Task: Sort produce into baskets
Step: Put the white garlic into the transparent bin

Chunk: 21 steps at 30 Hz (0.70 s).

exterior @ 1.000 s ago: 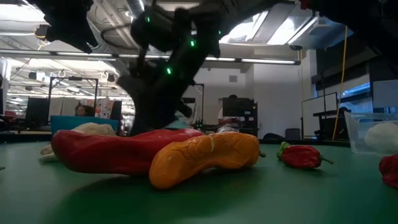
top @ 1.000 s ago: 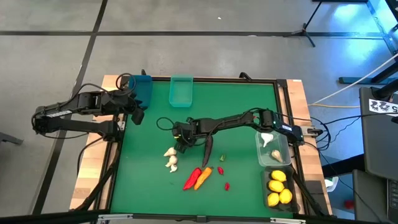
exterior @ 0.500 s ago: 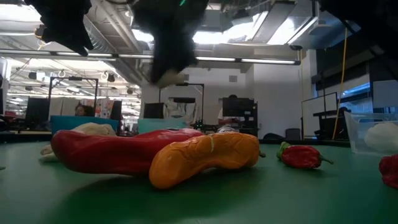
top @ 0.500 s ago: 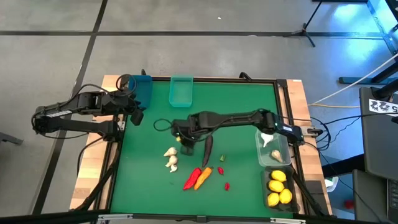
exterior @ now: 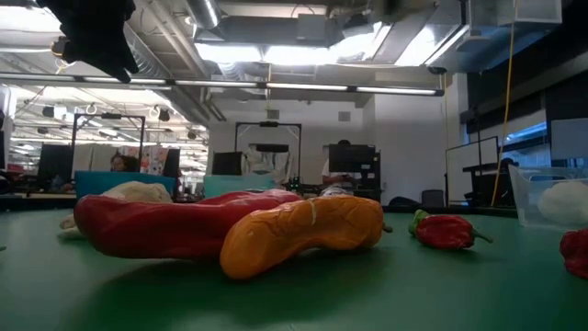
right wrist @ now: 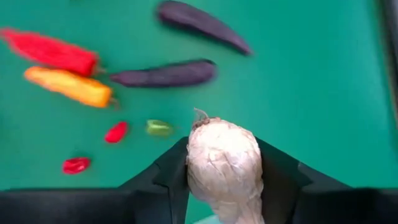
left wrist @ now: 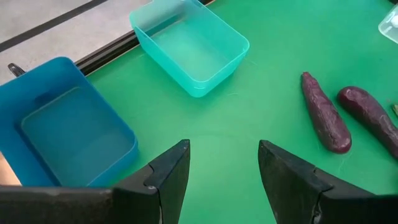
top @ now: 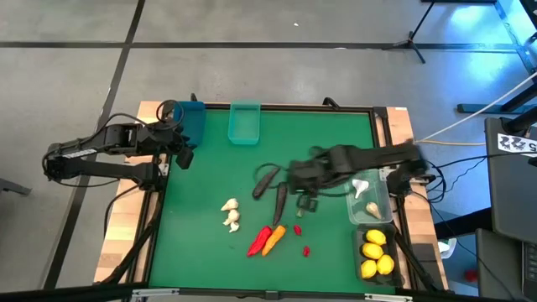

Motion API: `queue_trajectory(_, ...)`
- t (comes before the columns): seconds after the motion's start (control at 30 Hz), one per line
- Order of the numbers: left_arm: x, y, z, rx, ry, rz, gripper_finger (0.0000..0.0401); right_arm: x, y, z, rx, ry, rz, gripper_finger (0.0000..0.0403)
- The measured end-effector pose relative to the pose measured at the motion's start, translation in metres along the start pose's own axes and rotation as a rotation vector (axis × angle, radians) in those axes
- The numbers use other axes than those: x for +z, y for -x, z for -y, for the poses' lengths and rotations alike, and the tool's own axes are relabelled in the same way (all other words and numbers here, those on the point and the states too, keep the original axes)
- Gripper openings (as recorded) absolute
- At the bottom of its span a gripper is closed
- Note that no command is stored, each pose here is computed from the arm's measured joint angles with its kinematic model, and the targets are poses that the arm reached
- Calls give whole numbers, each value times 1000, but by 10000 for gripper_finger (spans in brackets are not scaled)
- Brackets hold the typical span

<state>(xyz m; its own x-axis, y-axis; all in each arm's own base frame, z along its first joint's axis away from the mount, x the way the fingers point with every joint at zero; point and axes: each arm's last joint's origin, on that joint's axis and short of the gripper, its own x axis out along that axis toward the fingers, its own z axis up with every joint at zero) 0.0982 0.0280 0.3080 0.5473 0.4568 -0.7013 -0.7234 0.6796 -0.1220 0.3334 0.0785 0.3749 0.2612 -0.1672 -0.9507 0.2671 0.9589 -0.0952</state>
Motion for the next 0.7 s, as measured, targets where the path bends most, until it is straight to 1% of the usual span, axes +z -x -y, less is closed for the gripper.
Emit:
queue_trajectory(0.1, 0, 0, 0, -1, 0, 1, 185, -43, 12, 10, -81, -177, 22, 145)
queue_trajectory(0.2, 0, 0, 0, -1, 0, 1, 185, -86, 10, 20, -125, -412, 21, 146)
queue_trajectory(0.33, 0, 0, 0, -2, 1, 3, 185, -139, -11, 30, -184, -769, -36, 146)
queue_trajectory(0.4, 0, 0, 0, -3, 1, 4, 185, -159, -25, 35, -227, -945, -93, 146)
queue_trajectory(0.47, 0, 0, 0, -3, 2, 4, 185, -176, -40, 40, -276, -1083, -164, 146)
queue_trajectory(0.57, 0, 0, 0, -3, 2, 4, 185, -193, -60, 45, -359, -1191, -242, 146)
queue_trajectory(0.7, 0, 0, 0, -3, 3, 4, 185, -203, -79, 45, -394, -1240, -269, 146)
